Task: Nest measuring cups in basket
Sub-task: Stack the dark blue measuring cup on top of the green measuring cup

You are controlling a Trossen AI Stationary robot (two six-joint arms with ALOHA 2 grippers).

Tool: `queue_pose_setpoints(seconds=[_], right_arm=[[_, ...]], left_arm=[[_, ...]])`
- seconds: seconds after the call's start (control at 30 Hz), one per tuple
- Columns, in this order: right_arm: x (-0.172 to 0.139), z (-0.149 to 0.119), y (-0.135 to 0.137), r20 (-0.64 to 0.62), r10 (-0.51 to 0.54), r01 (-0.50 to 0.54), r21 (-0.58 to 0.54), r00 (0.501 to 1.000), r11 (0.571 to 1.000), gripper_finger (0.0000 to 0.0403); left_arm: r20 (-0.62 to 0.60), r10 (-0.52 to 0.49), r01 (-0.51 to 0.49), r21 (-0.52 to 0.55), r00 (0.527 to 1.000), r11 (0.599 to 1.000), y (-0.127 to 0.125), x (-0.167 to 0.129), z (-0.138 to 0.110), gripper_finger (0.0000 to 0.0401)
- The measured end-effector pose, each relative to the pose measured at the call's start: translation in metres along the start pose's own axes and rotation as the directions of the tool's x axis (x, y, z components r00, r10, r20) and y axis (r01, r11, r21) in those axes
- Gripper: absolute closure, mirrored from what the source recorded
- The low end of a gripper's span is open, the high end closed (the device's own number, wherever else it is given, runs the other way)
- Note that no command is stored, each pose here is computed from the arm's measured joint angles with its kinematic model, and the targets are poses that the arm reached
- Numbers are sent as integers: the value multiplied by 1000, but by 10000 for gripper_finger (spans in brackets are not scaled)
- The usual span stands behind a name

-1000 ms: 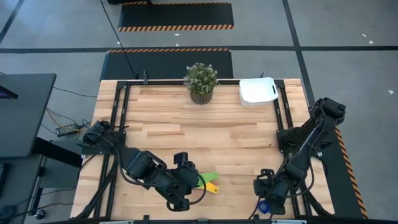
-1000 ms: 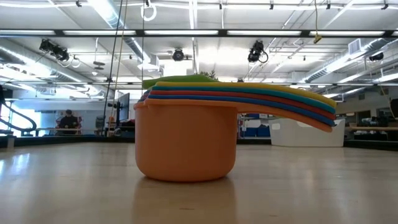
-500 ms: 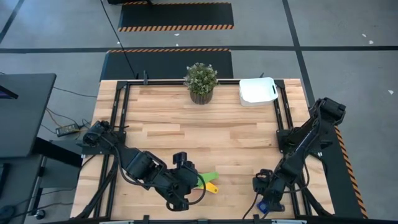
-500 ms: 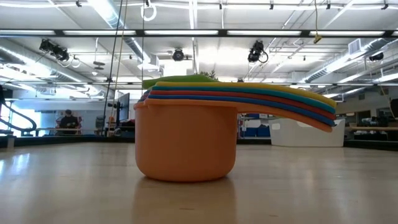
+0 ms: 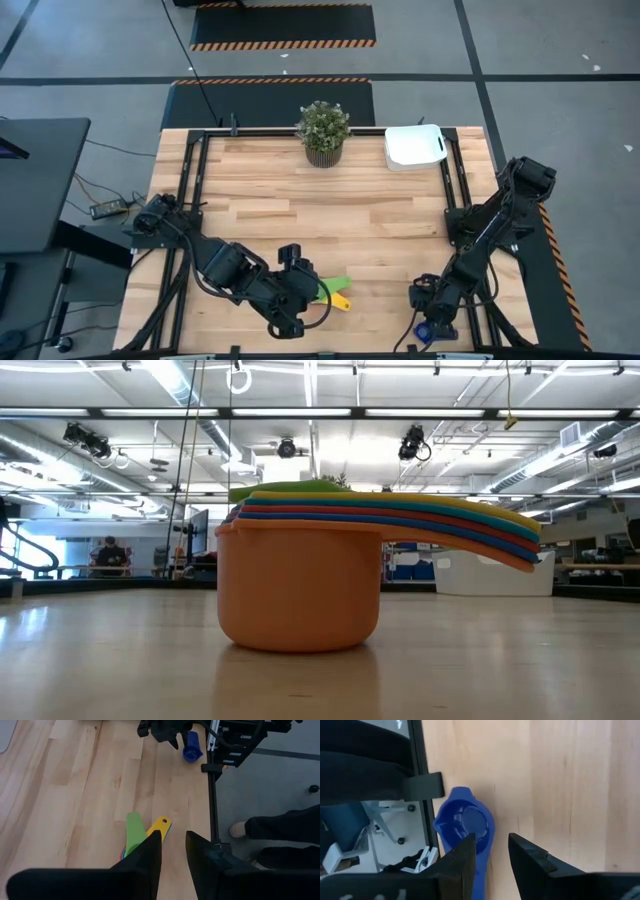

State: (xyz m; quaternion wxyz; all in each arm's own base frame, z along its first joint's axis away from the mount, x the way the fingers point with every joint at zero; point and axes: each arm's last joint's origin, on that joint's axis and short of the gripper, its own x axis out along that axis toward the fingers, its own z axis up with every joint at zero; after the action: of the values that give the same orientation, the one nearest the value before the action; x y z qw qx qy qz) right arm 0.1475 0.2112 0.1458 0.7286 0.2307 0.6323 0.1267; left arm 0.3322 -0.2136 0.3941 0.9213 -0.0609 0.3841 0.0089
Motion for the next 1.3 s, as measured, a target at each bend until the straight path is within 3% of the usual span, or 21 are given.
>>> queue_pose_setpoints(seconds=[0.37,0.77,0.9,1.03,1.3], right_arm=[[3,-1,-2,24,12,-13,9,1000,1000,282],[48,6,2,-39,80,-80,7,996,997,284],[52,8,6,-16,63,-63,1,998,998,312],[51,10,7,1,53,-53,-1,999,999,382],[49,20,2,41,33,-33,11,999,999,391]], left_arm=[[0,3,-3,-3,1000,1000,1,1,1,306],[1,5,-5,-5,1000,1000,2,1,1,306],[1,6,-6,-5,1000,1000,2,1,1,306],[1,5,-5,-4,1000,1000,2,1,1,306],[-21,19,-19,4,1000,1000,4,1,-1,306]])
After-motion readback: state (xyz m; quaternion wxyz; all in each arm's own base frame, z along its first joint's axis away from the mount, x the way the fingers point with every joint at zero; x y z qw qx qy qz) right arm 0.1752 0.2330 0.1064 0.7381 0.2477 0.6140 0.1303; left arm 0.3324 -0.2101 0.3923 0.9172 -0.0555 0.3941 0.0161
